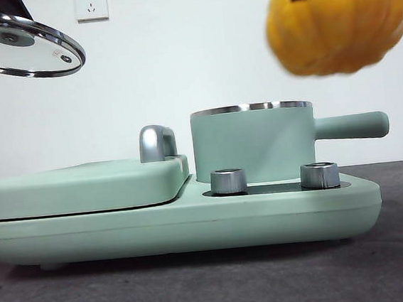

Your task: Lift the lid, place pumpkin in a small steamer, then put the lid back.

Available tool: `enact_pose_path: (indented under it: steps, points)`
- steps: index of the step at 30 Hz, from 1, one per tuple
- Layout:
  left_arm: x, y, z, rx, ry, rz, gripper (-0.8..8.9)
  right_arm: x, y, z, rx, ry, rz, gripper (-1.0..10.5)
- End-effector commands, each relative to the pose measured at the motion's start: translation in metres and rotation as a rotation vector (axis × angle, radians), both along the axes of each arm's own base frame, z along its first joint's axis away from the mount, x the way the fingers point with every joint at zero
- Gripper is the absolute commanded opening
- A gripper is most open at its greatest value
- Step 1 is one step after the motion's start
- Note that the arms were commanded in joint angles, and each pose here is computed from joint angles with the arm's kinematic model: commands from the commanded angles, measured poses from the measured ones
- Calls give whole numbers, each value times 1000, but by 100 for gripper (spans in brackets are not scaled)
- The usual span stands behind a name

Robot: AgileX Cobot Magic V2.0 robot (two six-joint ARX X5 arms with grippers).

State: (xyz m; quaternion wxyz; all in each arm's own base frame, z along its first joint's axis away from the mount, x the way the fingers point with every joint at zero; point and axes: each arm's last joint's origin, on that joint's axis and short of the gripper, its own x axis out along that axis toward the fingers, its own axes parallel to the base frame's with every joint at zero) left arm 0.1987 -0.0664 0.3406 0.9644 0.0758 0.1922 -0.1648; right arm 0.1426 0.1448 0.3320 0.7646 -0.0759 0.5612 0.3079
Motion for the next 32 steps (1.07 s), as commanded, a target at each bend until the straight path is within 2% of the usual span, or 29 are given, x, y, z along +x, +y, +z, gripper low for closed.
enact_pose_path:
  steps: [1, 8, 17, 23, 32]
  points:
    - [0, 0, 7, -10, -41, -1, 11, 11, -1, 14, -19, -40, 3, 377]
    - [0, 0, 7, -10, -41, -1, 11, 48, -3, 40, -58, -142, -29, 377]
    - [0, 0, 7, -11, -41, -1, 11, 110, 16, 53, -69, -230, -10, 377]
    - [0, 0, 7, -11, -40, 0, 11, 143, 35, 43, -78, -287, 9, 377]
    - [0, 0, 7, -14, -39, 1, 11, 176, 56, 8, -91, -284, 31, 377]
